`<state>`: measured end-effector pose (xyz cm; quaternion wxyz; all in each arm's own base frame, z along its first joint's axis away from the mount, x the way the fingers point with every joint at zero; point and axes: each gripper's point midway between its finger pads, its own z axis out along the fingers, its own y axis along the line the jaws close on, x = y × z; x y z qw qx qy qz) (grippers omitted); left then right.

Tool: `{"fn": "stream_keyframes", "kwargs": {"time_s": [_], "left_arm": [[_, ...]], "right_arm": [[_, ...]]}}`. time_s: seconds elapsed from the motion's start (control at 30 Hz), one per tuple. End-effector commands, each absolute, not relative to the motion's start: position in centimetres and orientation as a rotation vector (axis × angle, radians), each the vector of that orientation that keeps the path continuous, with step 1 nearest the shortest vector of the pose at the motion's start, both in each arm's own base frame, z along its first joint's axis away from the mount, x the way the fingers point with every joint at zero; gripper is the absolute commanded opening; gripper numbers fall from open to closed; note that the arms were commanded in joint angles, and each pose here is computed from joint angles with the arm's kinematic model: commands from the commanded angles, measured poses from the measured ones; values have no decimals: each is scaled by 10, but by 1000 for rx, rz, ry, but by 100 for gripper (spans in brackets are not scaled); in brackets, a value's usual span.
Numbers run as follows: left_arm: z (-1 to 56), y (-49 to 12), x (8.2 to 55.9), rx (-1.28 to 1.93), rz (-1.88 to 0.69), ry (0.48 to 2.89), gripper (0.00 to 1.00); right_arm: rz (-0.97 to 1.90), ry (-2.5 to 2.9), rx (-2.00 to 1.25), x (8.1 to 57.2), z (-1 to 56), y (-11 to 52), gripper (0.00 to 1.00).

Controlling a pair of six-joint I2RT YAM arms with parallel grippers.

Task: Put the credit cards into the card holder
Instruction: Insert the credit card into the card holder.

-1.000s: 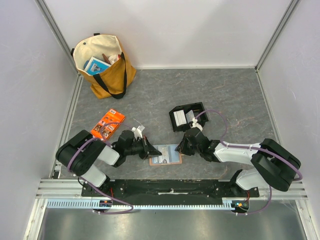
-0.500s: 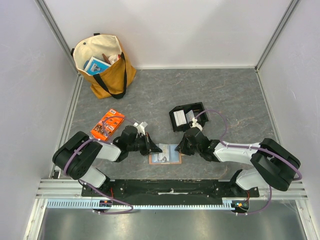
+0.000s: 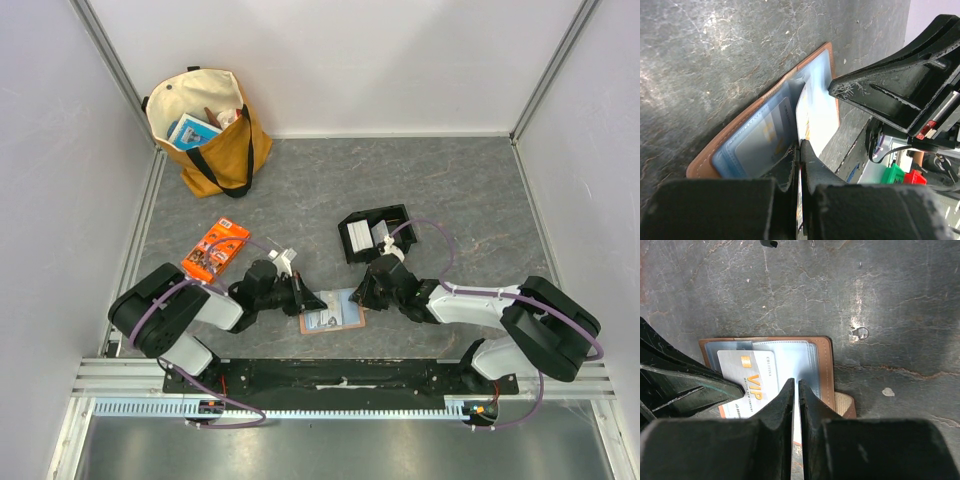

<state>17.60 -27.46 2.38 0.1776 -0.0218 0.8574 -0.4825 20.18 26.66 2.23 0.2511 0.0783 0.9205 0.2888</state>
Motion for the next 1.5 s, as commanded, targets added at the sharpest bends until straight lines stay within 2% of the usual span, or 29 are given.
{"fn": "stream_keyframes", "kwargs": {"time_s": [0.0,0.37,0.77,1.03,1.17,1.3,1.47], "left_arm": [[9,-264,176,-148,-1264,2448,2],[23,-273,193,-293,-1260,2373,2],[13,-289,169,-196,-1298,2431,2],[10,-293,166,-222,-1316,2443,18],[5,-278,161,-252,-1224,2486,38],[6,-268,161,-250,-1149,2504,43],[8,-265,159,-246,-1123,2519,41]], "right_arm": [[627,2582,218,190,-1,241,14],[644,2582,232,187,-2,239,15],[634,2581,235,186,-5,237,18],[620,2582,249,186,-6,235,20],[585,2583,257,187,-7,230,22],[600,2539,268,191,2,228,24],[631,2475,268,197,19,228,27]]}}
